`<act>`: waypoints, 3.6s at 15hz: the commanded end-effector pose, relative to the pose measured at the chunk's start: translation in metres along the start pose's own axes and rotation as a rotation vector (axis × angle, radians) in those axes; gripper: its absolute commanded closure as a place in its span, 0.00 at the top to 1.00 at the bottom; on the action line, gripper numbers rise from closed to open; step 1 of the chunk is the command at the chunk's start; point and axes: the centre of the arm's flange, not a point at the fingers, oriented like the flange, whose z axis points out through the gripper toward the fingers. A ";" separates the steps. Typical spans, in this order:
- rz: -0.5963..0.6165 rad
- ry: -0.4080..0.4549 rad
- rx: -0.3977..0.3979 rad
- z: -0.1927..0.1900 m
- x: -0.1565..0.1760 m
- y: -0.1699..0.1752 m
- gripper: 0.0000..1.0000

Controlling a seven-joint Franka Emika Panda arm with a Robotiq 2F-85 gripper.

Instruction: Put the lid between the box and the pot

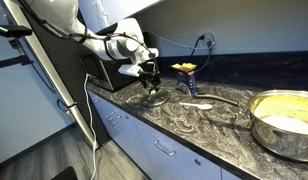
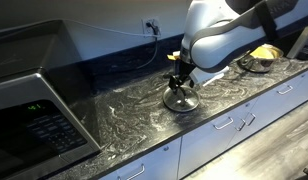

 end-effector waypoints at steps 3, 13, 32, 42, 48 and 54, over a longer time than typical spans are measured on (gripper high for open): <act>0.005 0.001 -0.029 0.005 0.011 -0.003 0.49; 0.008 0.014 -0.045 -0.017 0.002 -0.002 0.04; 0.242 0.161 -0.094 -0.252 -0.077 0.098 0.04; 0.256 0.230 -0.193 -0.247 -0.063 0.134 0.15; 0.402 0.348 -0.278 -0.233 -0.017 0.175 0.04; 0.514 0.415 -0.378 -0.204 0.041 0.221 0.04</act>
